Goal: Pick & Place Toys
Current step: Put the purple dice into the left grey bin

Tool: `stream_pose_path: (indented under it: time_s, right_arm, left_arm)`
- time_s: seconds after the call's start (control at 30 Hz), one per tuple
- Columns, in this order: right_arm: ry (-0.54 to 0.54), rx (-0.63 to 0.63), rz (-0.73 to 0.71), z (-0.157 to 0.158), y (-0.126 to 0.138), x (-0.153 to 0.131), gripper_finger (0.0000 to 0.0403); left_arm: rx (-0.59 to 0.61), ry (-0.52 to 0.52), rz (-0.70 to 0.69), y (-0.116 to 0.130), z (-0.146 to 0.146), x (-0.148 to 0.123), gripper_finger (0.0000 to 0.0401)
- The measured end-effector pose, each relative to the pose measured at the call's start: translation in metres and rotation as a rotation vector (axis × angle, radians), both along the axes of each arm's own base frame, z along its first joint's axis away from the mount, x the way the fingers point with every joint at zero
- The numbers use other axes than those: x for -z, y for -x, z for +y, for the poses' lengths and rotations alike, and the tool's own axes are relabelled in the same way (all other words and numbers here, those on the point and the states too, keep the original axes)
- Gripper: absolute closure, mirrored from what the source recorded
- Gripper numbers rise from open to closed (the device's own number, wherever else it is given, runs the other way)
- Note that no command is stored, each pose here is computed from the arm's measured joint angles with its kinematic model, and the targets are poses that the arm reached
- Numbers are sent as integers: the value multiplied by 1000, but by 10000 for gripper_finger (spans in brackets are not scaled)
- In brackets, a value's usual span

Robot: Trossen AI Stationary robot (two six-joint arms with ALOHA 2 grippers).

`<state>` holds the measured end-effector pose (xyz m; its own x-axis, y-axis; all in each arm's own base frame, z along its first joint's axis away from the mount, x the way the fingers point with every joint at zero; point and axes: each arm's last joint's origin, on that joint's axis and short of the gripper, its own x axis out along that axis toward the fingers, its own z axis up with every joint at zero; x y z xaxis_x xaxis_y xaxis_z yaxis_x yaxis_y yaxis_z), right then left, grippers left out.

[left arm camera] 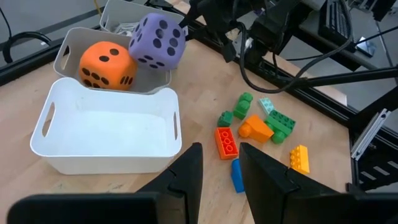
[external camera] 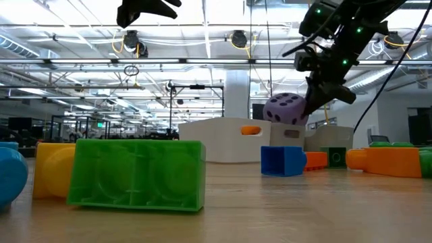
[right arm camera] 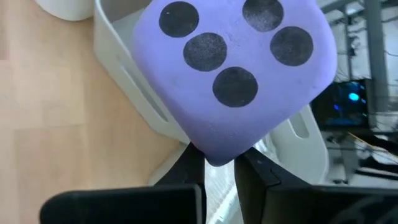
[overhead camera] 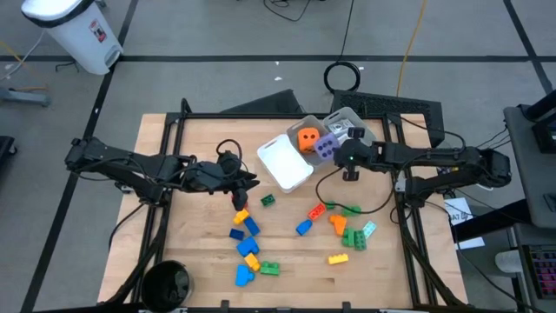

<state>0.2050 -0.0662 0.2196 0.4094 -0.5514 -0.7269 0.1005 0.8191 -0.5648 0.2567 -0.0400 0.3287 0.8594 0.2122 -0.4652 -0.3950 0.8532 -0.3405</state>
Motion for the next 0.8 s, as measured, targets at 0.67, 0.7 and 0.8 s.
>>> stream_pose_path:
  time_s: [0.67,0.7,0.8]
  right_arm:
    - [-11,-64,-112,2,-10,-6,369]
    - [-19,-43,-149,2,-11,-7,380]
    - [-29,-17,-209,1,-14,-10,396]
  left_arm:
    - [2,-2,0,0,0,0,288]
    - [2,-2,0,0,0,0,288]
    - [2,-2,0,0,0,0,288]
